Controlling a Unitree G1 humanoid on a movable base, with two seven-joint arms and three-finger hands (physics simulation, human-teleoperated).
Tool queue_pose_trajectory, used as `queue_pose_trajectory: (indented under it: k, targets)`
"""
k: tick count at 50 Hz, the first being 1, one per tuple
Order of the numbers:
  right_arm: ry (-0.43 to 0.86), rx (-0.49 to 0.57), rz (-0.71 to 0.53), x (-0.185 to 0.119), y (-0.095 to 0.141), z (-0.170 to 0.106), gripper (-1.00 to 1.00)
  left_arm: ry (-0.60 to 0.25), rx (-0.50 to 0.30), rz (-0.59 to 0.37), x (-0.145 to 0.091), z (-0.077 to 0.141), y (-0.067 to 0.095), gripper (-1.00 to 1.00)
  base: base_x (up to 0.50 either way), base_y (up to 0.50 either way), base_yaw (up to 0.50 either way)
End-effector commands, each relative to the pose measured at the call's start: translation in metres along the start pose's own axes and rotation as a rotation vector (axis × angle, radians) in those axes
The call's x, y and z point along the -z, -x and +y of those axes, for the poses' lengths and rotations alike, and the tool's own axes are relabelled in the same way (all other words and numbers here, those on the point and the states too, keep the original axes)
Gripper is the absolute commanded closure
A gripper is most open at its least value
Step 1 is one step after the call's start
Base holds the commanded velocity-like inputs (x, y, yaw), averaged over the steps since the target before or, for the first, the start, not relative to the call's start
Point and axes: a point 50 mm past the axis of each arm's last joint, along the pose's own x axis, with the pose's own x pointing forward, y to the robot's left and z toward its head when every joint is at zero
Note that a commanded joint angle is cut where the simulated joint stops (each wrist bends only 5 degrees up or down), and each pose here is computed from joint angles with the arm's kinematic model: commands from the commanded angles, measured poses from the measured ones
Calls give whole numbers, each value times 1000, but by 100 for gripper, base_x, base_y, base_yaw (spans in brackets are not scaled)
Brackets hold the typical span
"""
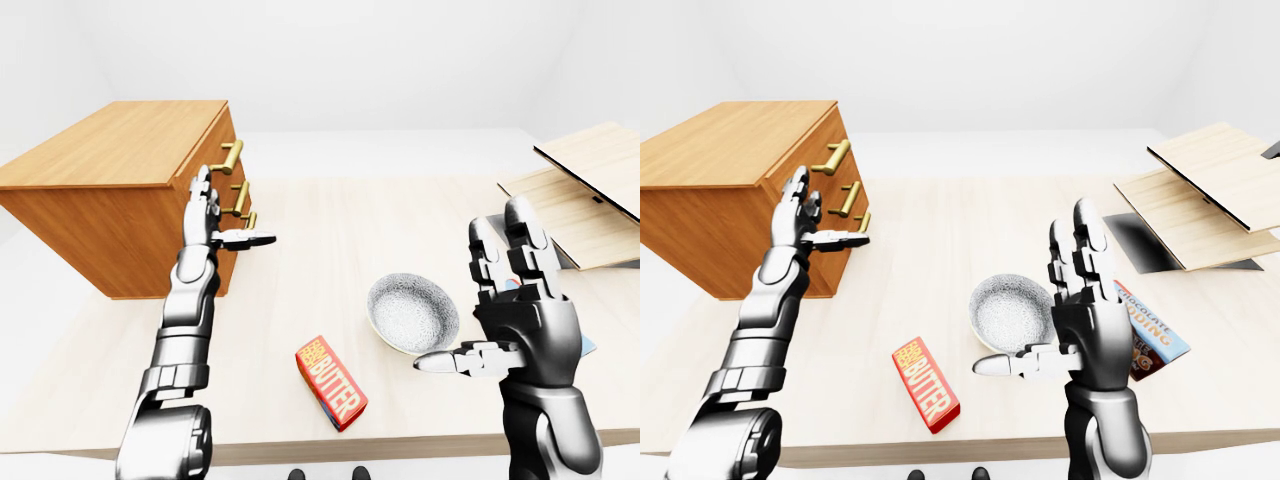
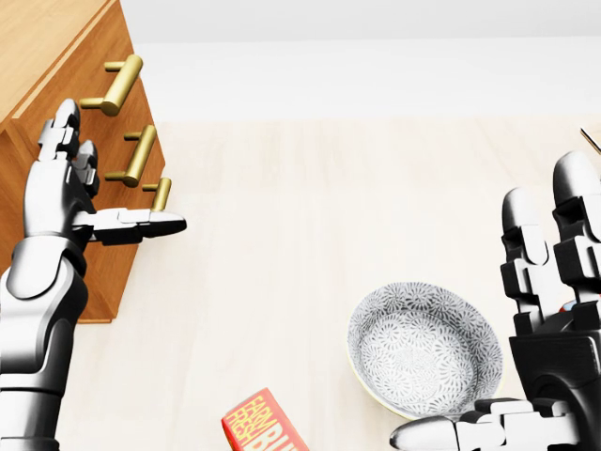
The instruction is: Close the top drawer of the cabinet and put the bowl on top of it.
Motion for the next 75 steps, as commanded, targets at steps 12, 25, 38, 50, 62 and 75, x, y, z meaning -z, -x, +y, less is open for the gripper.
queue_pose_trajectory:
  k: [12,25,38,50,62,75]
  targets:
    - [1,-6,3,0,0,2,-100,23,-68,-23,-6,20,2,-100,0,0,0]
    - [-1,-8,7,1,1,3,-100,36,-74,-38,-8,23,4,-100,0,0,0]
    - [-1,-5,16,3,0,2,-100,31,19,-157,-25,-3,23,-100,0,0,0]
    - [-4,-1,19,4,1,0,-100,21,194,-458,-76,-44,82,-100,0,0,0]
    - [2,7,8,1,1,-3,-100,-45,236,-549,-90,-62,104,-100,0,0,0]
    - [3,13,1,1,0,-7,-100,-165,238,-604,-99,-77,114,-100,0,0,0]
